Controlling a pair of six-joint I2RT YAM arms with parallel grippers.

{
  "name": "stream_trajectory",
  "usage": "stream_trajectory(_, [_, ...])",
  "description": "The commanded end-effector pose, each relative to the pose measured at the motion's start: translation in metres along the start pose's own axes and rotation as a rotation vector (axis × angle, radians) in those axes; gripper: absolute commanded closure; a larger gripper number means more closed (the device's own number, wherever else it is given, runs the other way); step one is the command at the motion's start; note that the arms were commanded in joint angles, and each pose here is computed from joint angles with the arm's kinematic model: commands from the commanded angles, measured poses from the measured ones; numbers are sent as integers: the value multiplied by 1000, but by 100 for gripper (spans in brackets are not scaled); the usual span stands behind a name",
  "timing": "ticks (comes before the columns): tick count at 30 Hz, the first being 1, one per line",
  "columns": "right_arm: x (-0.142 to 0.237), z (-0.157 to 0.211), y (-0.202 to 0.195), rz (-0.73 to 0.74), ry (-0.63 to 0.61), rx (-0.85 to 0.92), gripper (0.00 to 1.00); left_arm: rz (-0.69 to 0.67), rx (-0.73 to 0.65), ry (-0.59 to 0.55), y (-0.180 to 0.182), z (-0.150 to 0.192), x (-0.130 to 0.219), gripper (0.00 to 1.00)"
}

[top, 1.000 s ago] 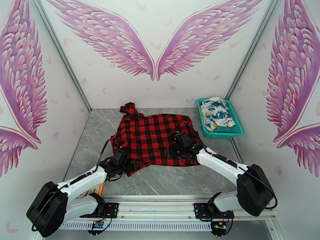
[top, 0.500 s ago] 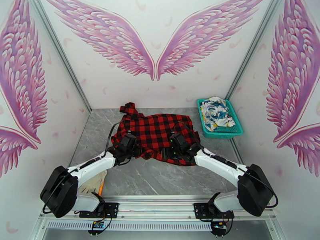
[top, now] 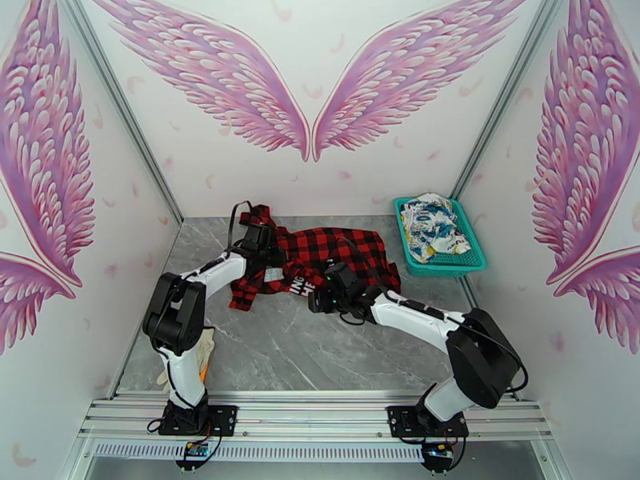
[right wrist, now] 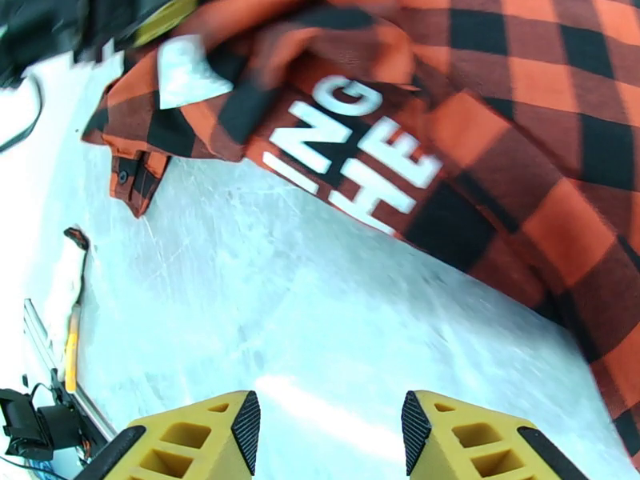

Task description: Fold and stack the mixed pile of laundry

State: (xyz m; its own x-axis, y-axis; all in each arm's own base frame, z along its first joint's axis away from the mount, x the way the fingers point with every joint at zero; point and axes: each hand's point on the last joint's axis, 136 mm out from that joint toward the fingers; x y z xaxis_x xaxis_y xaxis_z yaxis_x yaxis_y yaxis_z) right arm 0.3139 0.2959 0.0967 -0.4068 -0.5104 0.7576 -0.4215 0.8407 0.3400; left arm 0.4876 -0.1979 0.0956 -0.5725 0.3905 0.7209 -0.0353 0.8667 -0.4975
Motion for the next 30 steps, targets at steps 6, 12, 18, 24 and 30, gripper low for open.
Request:
stream_trajectory(6, [-36,-47,54,-164,-86,-42,42,79,-32,-98,-21,-52,49,41])
stream_trajectory(12, [-68,-61,49,-118,-111,-100,38,-23,-68,-95,25,-23,103,41])
stream_trajectory(18, [-94,-79,59,-150,-104,-110,47,-132,-42,-38,79,38,126,39])
stream_trajectory(24, [-110,-89,45,-67,-109,-160,51,-118,25,-24,96,67,130,37])
stream_trajectory(30, [-98,-83,16,101,-110,-211,45,-118,48,-41,101,69,125,39])
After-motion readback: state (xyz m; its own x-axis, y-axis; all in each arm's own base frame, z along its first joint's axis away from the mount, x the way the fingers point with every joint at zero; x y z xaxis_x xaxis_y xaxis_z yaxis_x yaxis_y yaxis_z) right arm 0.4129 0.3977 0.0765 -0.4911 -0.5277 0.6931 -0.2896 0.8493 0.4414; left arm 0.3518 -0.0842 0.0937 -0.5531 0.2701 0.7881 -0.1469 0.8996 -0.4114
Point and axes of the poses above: each hand's point on the last joint's axis, 136 mm out from that joint toward the fingers, its own x axis back along the fingers, its own y axis along the line the jaws close on, z = x × y, and after that the axes turned 6 degrees about x, right-handed
